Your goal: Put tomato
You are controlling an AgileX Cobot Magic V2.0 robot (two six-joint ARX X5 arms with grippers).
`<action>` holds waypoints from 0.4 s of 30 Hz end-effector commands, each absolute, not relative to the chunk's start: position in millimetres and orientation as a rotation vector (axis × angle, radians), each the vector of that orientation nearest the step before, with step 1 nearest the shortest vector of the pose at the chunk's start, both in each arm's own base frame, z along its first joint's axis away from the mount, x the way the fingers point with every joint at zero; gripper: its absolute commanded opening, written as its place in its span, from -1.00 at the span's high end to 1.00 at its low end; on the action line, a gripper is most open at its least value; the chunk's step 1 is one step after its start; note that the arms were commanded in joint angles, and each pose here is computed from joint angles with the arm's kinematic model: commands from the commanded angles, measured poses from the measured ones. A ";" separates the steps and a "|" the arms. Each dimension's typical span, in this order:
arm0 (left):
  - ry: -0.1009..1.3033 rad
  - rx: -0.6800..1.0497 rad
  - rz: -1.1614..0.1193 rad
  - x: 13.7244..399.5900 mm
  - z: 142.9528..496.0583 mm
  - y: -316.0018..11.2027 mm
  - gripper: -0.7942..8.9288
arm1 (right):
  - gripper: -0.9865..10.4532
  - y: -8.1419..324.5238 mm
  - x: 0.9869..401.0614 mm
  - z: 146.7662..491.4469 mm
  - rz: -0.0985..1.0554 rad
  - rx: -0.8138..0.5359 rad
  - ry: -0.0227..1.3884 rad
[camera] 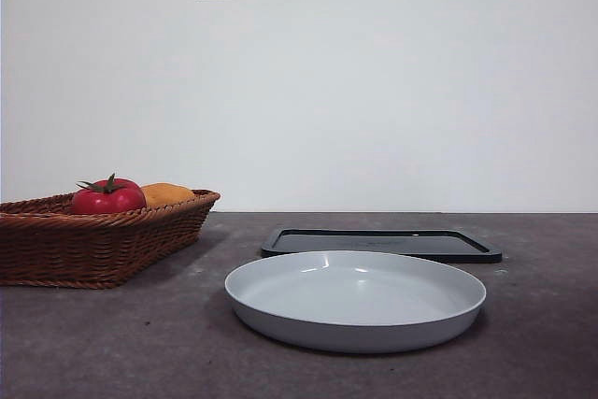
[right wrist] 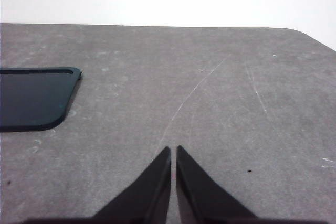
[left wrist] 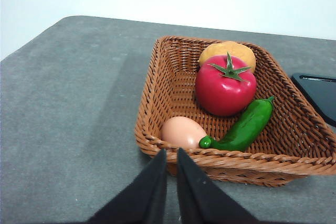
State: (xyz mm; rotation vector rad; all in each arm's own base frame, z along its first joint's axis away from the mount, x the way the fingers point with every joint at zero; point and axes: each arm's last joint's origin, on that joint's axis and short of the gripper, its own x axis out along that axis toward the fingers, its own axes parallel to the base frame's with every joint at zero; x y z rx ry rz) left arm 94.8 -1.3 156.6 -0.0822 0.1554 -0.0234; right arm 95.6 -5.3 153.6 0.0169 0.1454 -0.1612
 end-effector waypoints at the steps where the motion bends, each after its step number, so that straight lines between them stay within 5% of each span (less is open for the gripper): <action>1: 0.180 -0.090 -0.027 95.6 149.3 -1.4 0.78 | 0.81 -5.3 95.8 151.7 -0.164 0.028 0.147; 12: 0.180 -0.094 -0.027 95.6 149.4 -1.4 0.78 | 0.81 -5.2 95.8 151.7 -0.162 0.043 0.146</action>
